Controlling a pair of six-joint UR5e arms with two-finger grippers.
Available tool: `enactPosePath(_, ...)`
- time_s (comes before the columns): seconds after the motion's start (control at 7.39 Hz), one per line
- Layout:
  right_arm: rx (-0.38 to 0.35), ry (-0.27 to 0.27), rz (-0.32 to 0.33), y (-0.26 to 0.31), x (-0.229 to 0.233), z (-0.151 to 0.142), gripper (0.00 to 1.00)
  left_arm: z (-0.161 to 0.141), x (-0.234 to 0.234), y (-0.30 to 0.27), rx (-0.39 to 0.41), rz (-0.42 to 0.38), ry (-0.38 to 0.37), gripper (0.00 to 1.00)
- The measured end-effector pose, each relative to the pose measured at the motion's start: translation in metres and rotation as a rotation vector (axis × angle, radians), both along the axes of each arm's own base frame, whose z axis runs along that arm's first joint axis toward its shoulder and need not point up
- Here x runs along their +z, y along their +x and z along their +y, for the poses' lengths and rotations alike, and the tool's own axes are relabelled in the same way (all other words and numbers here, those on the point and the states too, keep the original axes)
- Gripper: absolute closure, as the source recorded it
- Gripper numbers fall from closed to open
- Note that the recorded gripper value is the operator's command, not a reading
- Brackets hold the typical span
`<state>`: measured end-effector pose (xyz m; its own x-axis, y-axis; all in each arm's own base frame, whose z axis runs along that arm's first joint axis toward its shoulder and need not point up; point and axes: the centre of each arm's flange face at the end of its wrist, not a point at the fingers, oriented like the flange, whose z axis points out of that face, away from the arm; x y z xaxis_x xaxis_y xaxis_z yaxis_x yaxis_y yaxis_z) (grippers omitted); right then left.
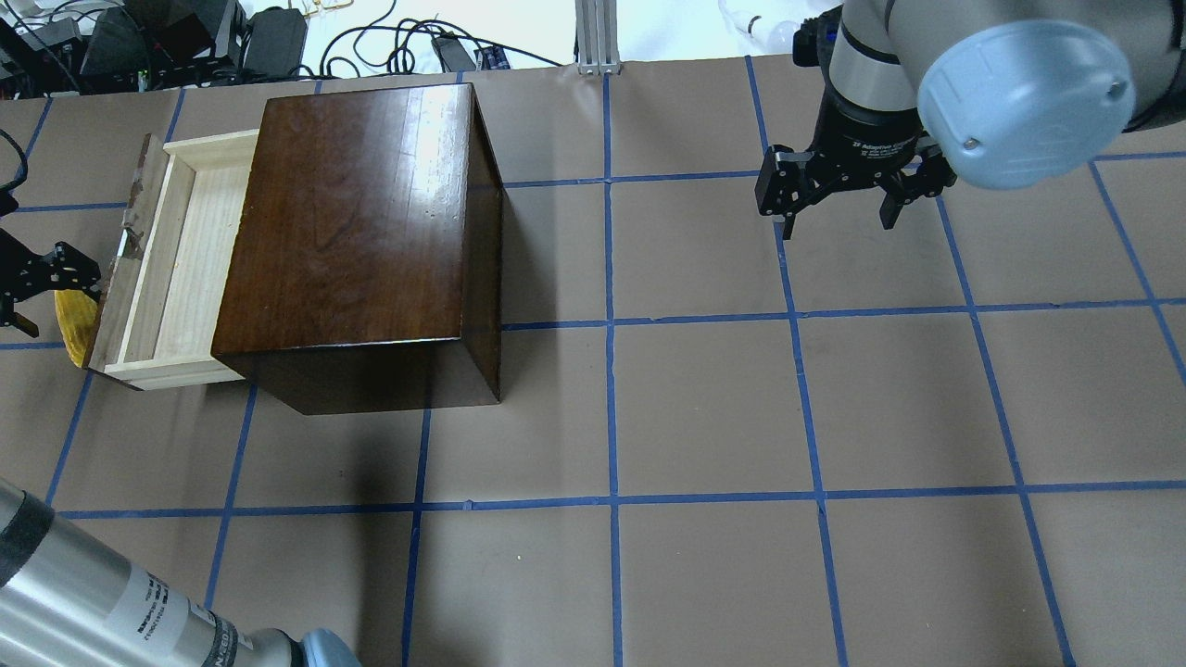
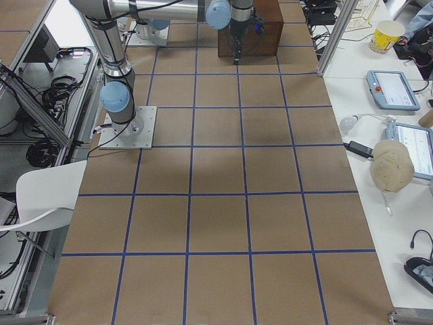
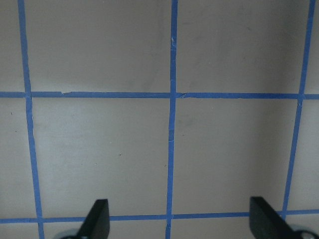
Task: Open drawer and put corn inside
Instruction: 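Release the handle and move the left gripper down onto the corn, then grasp the yellow corn cob with the left gripper and lift it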
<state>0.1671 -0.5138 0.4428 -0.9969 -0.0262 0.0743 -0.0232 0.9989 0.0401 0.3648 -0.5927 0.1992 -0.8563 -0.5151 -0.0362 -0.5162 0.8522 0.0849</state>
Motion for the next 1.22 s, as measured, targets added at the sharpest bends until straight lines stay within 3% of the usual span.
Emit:
enactPosePath(0.14, 0.0, 0.001, 0.0, 0.0, 0.0, 0.0, 0.0, -0.001, -0.007, 0.0, 0.01, 0.008, 0.006, 0.3)
enactPosePath(0.27, 0.0, 0.001, 0.0, 0.0, 0.0, 0.0, 0.0, -0.002, -0.013, 0.0, 0.019, 0.018, 0.007, 0.68)
enactPosePath(0.54, 0.0, 0.001, 0.0, 0.0, 0.0, 0.0, 0.0, -0.003, -0.016, 0.0, 0.026, 0.027, 0.005, 1.0)
enactPosePath(0.95, 0.0, 0.0, 0.0, 0.0, 0.0, 0.0, 0.0, -0.005, 0.008, -0.005, -0.002, 0.003, -0.01, 1.0)
enactPosePath(1.22, 0.0, 0.0, 0.0, 0.0, 0.0, 0.0, 0.0, -0.007, 0.045, -0.008, -0.065, -0.02, -0.038, 1.0)
